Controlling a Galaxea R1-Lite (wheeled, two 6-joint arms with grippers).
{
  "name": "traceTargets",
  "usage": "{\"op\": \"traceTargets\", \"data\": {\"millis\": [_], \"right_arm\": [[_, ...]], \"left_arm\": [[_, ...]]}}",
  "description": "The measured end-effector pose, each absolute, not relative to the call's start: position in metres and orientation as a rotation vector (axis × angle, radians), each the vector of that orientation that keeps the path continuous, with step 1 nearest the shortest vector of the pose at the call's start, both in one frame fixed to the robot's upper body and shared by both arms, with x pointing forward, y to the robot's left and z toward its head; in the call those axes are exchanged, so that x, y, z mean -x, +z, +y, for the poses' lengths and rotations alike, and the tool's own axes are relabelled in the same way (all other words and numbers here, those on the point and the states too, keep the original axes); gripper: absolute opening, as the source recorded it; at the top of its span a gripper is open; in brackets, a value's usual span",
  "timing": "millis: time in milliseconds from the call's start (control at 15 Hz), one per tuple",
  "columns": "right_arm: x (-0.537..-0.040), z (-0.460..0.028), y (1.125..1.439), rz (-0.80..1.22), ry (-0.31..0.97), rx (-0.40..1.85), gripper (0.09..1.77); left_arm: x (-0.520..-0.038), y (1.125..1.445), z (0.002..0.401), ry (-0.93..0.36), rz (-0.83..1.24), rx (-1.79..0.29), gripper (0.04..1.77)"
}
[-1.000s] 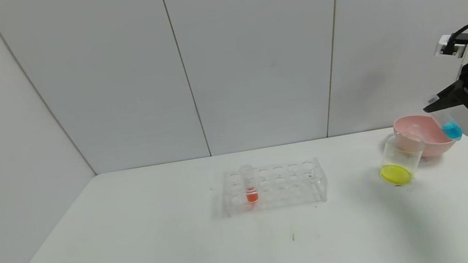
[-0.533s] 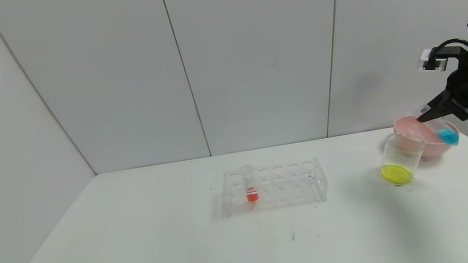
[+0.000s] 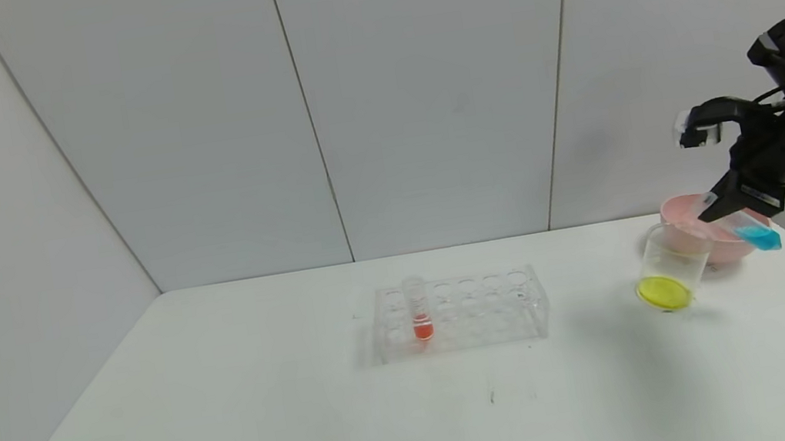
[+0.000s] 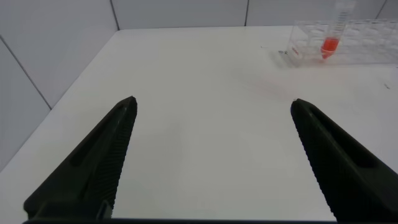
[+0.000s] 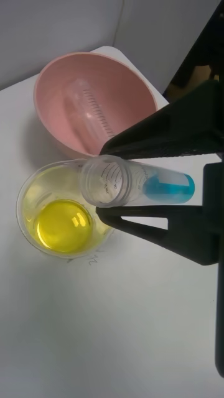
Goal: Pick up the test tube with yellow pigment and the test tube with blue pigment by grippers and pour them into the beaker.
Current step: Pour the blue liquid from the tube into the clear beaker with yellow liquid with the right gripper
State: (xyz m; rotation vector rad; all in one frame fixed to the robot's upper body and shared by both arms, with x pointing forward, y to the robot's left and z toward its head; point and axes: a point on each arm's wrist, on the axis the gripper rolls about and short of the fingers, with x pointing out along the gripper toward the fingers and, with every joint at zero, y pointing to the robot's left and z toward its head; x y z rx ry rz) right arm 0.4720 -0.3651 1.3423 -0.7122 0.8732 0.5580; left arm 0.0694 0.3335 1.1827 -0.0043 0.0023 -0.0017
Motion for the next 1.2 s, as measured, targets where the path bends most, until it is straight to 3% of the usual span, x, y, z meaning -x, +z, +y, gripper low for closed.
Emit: {"op": "traceTargets", "data": {"millis": [1200], "right_arm": [[-0.481,-0.333,1.323,1.055,0.43,0.95,0.5]], "left_arm": [[-0.069,1.183,0.334,-0.002,0.002,0.004,1.76]]}}
